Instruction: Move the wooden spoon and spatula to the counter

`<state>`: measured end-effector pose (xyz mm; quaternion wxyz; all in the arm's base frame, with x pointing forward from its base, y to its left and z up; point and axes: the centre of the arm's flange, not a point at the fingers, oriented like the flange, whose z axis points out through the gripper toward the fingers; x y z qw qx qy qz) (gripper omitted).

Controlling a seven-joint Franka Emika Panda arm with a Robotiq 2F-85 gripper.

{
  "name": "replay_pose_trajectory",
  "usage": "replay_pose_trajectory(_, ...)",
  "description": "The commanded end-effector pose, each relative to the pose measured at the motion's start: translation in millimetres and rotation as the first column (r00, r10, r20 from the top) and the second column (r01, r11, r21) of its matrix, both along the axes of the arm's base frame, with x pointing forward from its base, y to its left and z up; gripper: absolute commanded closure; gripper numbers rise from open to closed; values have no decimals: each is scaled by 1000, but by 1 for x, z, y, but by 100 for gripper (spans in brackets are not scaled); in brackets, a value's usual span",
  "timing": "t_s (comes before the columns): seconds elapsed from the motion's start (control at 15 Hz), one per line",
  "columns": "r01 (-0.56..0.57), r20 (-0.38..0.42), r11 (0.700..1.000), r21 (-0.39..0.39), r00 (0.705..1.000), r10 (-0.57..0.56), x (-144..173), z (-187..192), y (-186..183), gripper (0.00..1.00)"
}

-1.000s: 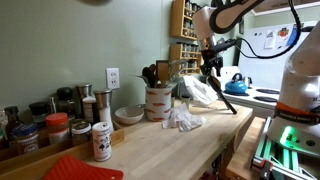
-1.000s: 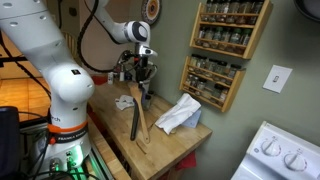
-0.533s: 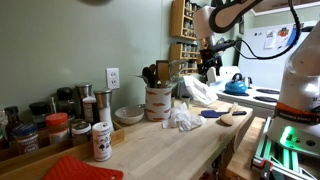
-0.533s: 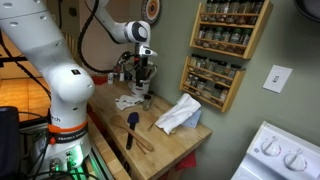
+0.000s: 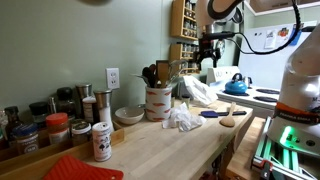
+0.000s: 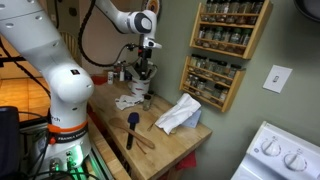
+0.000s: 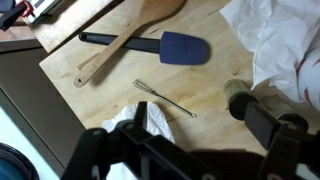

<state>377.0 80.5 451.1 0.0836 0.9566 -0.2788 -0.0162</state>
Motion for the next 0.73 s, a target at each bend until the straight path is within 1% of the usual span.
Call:
replay_pose_trajectory(0.0, 111, 10, 991, 71, 994, -112, -10, 51, -13, 0)
replay_pose_trajectory(0.13, 179, -3, 981, 72, 984, -179, -12, 72, -20, 0)
replay_pose_trajectory(0.2, 194, -9, 979, 63, 981, -194, -15, 81, -22, 0)
replay_pose_trajectory(0.27, 196, 7, 979, 52, 980, -197, -16, 87, -25, 0)
replay_pose_trajectory(0.33, 155, 11, 987, 48, 988, -156, -11, 74, -22, 0)
replay_pose_trajectory(0.47, 169, 23, 984, 50, 985, -170, -12, 85, -25, 0)
replay_pose_trajectory(0.67, 173, 24, 984, 50, 984, -174, -12, 86, -25, 0)
